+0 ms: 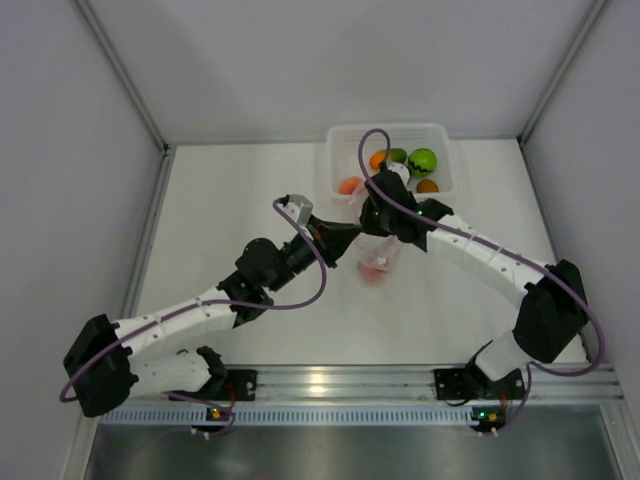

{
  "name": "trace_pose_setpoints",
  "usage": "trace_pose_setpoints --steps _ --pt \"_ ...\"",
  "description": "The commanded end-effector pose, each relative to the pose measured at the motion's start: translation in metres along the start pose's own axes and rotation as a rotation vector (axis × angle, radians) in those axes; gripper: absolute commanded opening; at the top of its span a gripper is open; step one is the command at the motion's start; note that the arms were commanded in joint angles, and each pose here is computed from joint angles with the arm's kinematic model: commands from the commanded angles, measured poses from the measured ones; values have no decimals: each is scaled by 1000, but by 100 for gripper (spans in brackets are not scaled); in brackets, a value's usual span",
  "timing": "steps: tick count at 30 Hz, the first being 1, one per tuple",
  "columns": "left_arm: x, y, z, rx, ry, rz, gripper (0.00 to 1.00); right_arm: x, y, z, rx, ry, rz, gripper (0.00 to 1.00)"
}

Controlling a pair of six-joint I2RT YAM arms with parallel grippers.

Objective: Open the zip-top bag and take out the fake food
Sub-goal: Adjust the zipper food storage bag at the center of the board.

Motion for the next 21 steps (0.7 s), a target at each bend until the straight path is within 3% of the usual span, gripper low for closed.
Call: trace_pose_setpoints --steps 1,11,21 --pt "-4 -2 1 -77 18 -64 0 4 -9 -2 -42 -69 37 27" --pt "5 -2 -32 -41 156 -24 0 -13 -1 -37 47 107 -81 29" --pt "-6 1 -29 -109 240 11 0 -40 -1 -67 23 89 -124 29"
Point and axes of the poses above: each gripper's point midway between its finger pads, its own y axis back along the fingers, its own x axis along the line the jaws close on, z = x × y, the point moved 9 cm from there along y, back along the fingers, and after that the axes turned 2 degrees about -y, right-handed, at the moved point
